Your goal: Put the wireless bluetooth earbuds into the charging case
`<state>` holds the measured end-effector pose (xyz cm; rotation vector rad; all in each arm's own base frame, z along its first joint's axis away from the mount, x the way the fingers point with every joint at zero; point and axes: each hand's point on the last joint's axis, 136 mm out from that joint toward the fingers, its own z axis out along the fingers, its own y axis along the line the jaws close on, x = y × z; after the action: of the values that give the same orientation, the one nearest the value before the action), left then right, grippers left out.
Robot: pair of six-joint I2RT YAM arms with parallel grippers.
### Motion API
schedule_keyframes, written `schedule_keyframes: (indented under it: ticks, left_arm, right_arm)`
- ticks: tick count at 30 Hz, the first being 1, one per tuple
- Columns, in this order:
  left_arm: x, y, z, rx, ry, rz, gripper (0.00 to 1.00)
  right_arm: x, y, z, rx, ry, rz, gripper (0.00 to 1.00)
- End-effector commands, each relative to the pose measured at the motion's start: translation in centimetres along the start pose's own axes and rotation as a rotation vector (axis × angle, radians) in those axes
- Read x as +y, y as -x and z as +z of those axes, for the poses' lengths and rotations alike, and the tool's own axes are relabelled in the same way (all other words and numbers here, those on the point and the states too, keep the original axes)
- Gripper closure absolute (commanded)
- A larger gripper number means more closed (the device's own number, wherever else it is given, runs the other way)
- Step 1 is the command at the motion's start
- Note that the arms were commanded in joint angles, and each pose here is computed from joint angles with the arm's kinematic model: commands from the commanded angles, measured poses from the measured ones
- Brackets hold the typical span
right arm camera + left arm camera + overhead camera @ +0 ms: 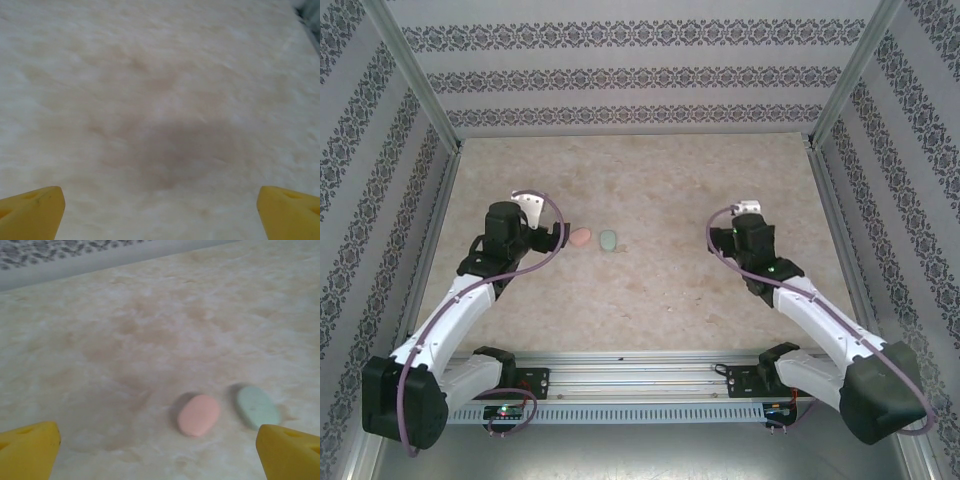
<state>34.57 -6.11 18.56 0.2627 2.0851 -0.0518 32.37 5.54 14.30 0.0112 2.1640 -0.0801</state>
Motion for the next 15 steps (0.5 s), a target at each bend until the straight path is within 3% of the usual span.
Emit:
schedule_keyframes:
  ticks: [1,6,13,15]
  left_arm:
    - [3.7,-0.7,1.0,-0.032,0.2,0.07,0.0]
    - [4.3,-3.3,2.0,-0.072,0.252,0.063,0.0]
    - [3.9,-7.2,4.0,0.014,0.233,0.077,0.0]
    - [3.9,-7.3,4.3,-0.03,0.237,0.055,0.0]
  right_arm:
    - [-3.3,2.2,0.2,-0.18,-0.091,0.056,0.02]
    - [-6.4,1.7,1.8,-0.128,-0.126,0.138,0.02]
    - [-5.6,1.4,4.5,-0.197,-0.026,0.13,0.02]
    - [-5.2,0.7,5.4,-0.18,0.008,0.147,0.02]
